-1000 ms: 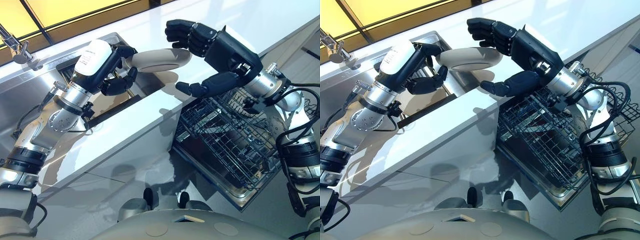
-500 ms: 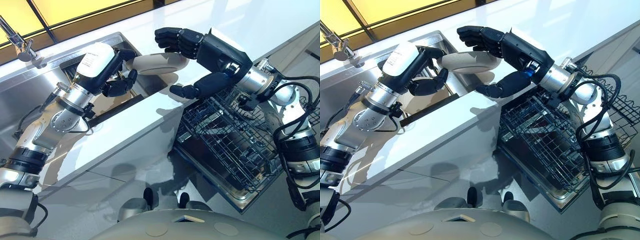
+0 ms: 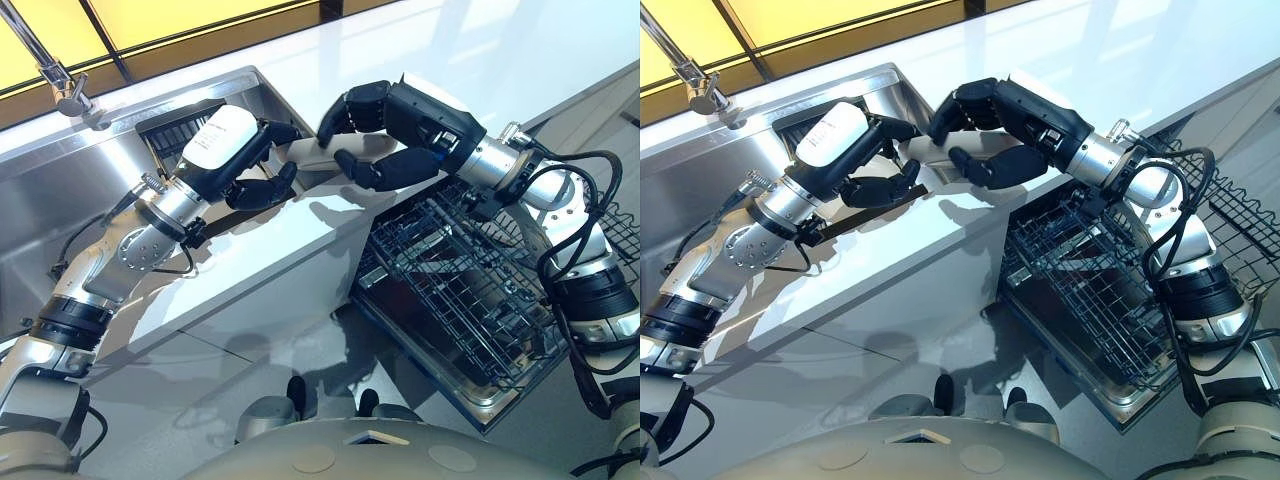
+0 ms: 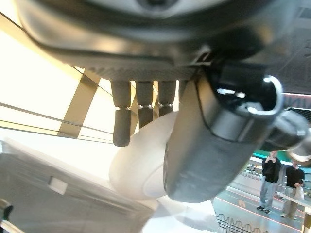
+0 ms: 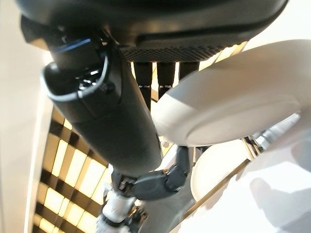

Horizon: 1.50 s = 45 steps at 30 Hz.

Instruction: Pick up plates and place into dishwasher.

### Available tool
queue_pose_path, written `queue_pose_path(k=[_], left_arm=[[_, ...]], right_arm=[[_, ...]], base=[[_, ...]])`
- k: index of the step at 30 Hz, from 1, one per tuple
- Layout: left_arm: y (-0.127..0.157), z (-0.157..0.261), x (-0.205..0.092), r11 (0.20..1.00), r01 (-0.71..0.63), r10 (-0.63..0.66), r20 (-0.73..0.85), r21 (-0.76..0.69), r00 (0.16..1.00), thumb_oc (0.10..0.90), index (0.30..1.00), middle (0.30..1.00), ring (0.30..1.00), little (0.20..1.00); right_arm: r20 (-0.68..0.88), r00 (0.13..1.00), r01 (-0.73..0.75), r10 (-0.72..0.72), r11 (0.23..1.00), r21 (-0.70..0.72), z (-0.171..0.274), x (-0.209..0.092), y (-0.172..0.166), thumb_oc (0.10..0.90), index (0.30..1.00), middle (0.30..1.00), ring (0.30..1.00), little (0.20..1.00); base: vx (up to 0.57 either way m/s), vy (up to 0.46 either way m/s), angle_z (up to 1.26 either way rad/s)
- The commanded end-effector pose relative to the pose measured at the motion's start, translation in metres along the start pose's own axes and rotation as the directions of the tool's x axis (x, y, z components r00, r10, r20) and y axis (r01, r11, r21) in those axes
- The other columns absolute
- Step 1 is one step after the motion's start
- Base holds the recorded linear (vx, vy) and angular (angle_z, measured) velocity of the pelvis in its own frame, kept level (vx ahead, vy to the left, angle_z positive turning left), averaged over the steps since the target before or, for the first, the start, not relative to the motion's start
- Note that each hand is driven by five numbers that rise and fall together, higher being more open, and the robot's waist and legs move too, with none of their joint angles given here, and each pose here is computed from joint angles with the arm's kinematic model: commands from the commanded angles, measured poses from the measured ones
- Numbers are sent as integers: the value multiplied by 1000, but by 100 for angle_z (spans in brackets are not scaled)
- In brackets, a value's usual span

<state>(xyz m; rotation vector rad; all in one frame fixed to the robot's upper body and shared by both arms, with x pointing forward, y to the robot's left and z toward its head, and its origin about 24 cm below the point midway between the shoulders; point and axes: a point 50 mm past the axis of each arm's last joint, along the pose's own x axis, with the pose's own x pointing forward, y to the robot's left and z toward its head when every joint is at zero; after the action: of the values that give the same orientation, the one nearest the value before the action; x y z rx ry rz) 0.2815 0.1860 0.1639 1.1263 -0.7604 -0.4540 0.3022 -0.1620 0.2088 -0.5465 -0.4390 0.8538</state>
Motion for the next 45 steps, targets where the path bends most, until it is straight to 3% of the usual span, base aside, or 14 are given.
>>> queue_pose_path(k=[1, 10, 19, 20, 21, 29, 34, 45], left_arm=[[45, 49, 37, 963, -244, 268, 339, -111, 902, 100, 300, 300, 300, 200], [44, 51, 37, 956, -249, 289, 344, -156, 893, 100, 300, 300, 300, 200], [53, 44, 31, 890, -387, 443, 263, -239, 857, 100, 300, 300, 300, 200], [53, 44, 30, 890, -395, 447, 261, -230, 856, 100, 300, 300, 300, 200], [53, 44, 31, 888, -401, 452, 258, -227, 854, 100, 300, 300, 300, 200], [51, 37, 28, 893, -425, 448, 201, -149, 871, 100, 300, 300, 300, 200], [54, 29, 21, 897, -433, 442, 157, -90, 883, 100, 300, 300, 300, 200], [59, 19, 8, 899, -433, 437, 99, -61, 894, 100, 300, 300, 300, 200]], right_arm=[[56, 998, -23, 25, 999, -38, 13, 18, -6, 114, 312, 312, 312, 214], [64, 997, 49, -45, 997, -55, 11, 16, -10, 100, 300, 300, 300, 200], [66, 991, 121, -118, 991, -57, 10, 14, -14, 100, 300, 300, 300, 200], [59, 991, 127, -124, 990, -60, 9, 13, -14, 402, 559, 559, 559, 502], [60, 990, 133, -130, 989, -62, 9, 13, -15, 800, 900, 900, 900, 900], [159, 947, 298, -278, 947, -119, 22, 6, -22, 800, 900, 900, 900, 900], [117, 962, 265, -247, 947, -179, 21, -3, -21, 800, 900, 900, 900, 900], [18, 985, 173, -172, 974, -149, 7, -19, -18, 800, 900, 900, 900, 900]], base=[[-1, 15, 10], [-3, 11, 6], [0, 0, 0], [0, 0, 0], [0, 0, 0], [-2, -3, 1], [0, 0, 0], [8, -8, 2]])
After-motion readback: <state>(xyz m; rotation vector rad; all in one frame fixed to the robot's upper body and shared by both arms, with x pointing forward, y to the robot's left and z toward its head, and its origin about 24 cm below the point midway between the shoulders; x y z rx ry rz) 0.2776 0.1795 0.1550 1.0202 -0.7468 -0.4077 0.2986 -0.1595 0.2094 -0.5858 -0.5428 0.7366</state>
